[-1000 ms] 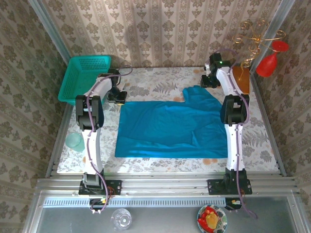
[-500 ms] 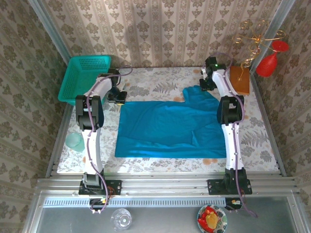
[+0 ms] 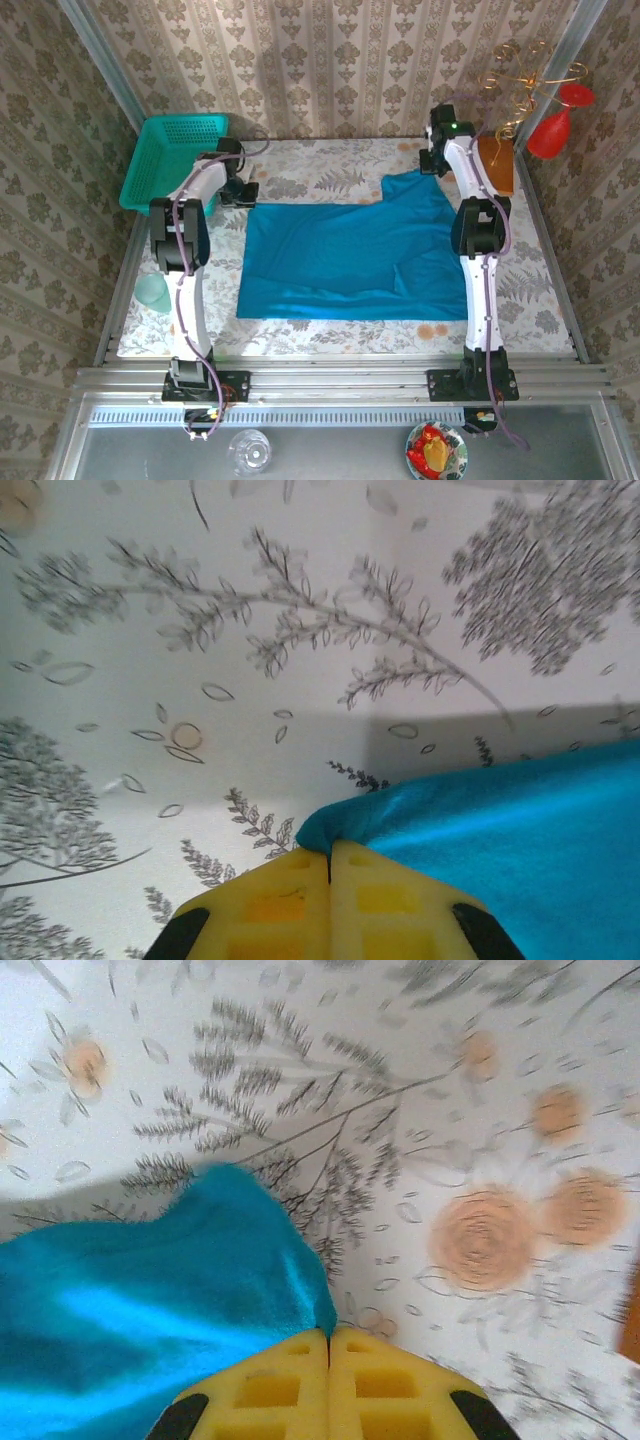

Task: Fold the inside-out t-shirt
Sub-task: Fold the T-shirt at the center of the table.

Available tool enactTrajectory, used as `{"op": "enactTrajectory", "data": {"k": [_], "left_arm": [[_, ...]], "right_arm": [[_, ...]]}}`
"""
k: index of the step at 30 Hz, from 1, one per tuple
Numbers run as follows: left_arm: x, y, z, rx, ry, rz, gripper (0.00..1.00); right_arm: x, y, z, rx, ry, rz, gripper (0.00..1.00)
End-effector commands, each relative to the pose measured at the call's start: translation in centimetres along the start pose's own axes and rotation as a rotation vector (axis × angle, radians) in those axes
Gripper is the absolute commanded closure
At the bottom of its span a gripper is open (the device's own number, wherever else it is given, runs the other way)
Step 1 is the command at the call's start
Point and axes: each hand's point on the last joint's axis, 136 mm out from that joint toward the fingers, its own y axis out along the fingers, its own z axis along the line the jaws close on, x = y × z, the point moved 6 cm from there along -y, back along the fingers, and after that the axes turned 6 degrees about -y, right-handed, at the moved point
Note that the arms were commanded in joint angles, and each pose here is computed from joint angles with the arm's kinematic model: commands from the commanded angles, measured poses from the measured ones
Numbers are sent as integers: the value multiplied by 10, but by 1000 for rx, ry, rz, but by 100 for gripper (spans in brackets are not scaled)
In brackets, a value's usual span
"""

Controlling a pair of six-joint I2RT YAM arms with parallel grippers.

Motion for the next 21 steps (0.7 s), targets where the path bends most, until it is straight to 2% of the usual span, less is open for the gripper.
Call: {"op": "enactTrajectory", "data": {"k": [1,11,21], "left_arm": [[16,-36,-1,-5,-16,-123,100],[3,-66,-4,-20,-26,-237,100],[-44,-81,-2,-57,-67,-272,100]], "right_arm": [[20,-58,-12,4,59,-120,100],[-10,-111,-13,22,108,-126,100],[-89,-137,-10,27,174,-82,100]]}}
